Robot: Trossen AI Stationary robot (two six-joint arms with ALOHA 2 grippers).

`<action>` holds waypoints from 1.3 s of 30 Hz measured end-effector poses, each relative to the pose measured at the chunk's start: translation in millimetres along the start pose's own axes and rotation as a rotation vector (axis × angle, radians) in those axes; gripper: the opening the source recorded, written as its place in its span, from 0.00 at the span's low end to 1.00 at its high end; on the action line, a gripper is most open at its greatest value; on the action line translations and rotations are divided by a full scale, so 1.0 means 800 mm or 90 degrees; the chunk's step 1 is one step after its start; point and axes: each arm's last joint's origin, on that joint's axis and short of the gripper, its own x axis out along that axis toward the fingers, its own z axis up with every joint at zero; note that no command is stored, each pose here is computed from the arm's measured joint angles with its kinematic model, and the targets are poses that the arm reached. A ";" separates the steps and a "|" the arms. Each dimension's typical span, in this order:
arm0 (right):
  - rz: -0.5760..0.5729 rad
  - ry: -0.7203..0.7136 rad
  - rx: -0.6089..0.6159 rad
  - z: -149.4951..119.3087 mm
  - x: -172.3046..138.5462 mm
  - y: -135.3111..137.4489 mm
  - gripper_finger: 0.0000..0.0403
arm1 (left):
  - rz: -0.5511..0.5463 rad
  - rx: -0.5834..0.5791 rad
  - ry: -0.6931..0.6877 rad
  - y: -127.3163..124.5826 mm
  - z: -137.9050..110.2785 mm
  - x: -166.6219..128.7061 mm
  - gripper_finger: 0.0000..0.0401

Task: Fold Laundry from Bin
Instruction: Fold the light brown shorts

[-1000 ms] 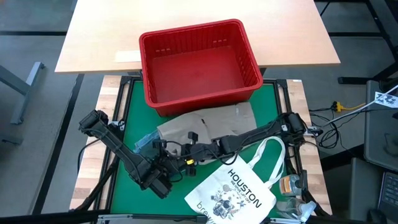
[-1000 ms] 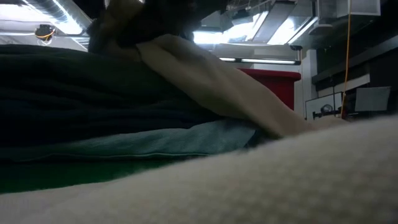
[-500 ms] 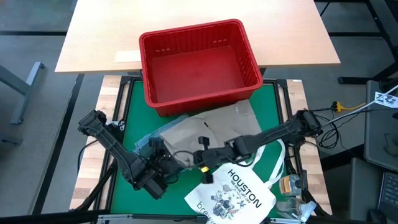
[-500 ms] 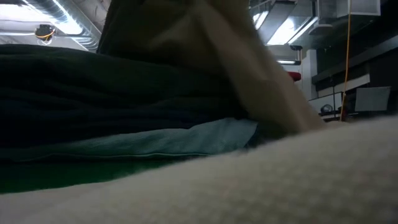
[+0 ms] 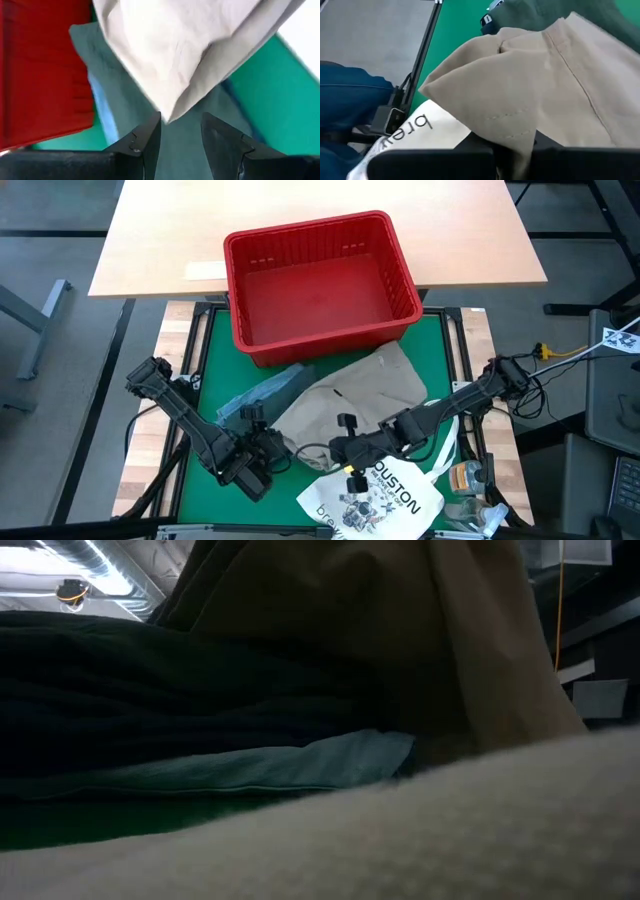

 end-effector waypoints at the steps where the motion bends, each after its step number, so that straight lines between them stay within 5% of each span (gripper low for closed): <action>1: 0.001 0.003 0.007 0.000 0.000 -0.001 0.02 | -0.006 -0.009 -0.006 -0.001 0.003 0.001 0.33; 14: -0.008 0.041 0.005 -0.007 0.000 -0.003 0.01 | -0.024 -0.036 -0.023 -0.001 0.011 0.005 0.33; 23: -0.003 0.087 0.027 -0.016 -0.001 -0.004 0.01 | -0.095 -0.011 -0.046 -0.036 0.013 0.035 0.33; 39: 0.004 0.092 0.027 -0.016 -0.001 -0.004 0.01 | -0.061 -0.012 -0.048 -0.029 0.025 0.059 0.35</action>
